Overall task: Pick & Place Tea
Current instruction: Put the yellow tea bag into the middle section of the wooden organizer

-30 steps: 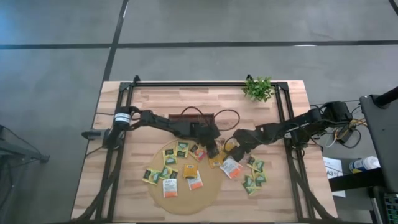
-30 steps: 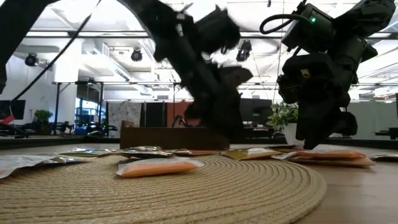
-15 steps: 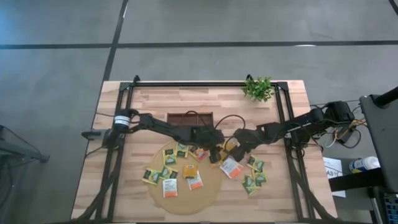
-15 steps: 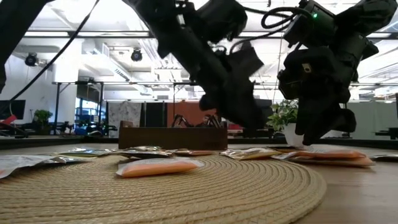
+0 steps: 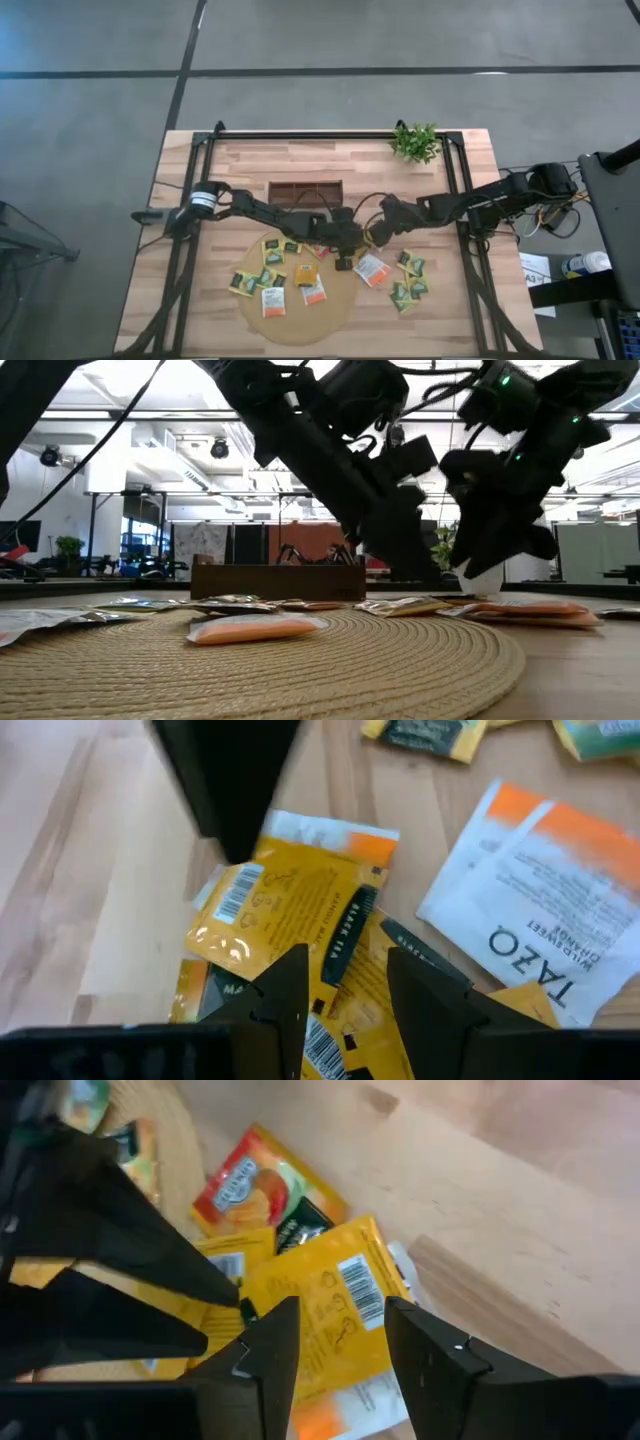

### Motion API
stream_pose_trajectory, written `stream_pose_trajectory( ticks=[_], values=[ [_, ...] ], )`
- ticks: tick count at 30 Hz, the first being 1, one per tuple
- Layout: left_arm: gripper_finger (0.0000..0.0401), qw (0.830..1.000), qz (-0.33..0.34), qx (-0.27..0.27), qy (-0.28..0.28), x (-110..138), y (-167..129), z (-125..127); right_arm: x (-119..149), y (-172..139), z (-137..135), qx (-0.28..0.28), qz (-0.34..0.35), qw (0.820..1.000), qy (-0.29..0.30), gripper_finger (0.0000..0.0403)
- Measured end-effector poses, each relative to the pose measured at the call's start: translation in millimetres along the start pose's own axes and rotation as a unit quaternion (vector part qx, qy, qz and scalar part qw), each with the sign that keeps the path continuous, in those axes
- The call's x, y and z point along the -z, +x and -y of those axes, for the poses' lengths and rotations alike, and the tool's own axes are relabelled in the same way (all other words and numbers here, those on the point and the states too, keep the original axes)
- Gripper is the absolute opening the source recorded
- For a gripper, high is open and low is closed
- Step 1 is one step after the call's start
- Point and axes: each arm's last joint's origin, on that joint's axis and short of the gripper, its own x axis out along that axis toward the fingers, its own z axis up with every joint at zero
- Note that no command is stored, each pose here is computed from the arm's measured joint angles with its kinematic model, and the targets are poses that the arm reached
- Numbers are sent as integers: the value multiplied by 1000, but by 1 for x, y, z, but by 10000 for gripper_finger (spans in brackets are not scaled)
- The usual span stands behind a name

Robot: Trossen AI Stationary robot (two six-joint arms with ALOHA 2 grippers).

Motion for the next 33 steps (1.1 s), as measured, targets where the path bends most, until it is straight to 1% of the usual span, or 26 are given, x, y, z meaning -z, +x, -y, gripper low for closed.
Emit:
stream_pose_trajectory(
  ticks=[9, 14, 16, 24, 28, 33],
  values=[
    [132, 999, -13, -8, 36, 11, 14, 3, 4, 18, 3, 1, -45, 999, 8, 148],
    [132, 997, -16, -62, 49, 11, 16, 0, 4, 18, 2, -10, -56, 998, 9, 138],
    [132, 996, -10, -71, 55, 10, 17, -1, 4, 18, 1, -15, -62, 998, 8, 131],
    [132, 994, -22, -74, 78, 10, 16, -2, 5, 19, 2, -15, -65, 998, -12, 109],
    [132, 993, -38, -73, 81, 12, 14, -2, 5, 19, 3, -12, -66, 998, -21, 107],
    [127, 993, -36, -73, 81, 10, 12, -3, 5, 19, 1, -21, -66, 997, -22, 108]
  ],
)
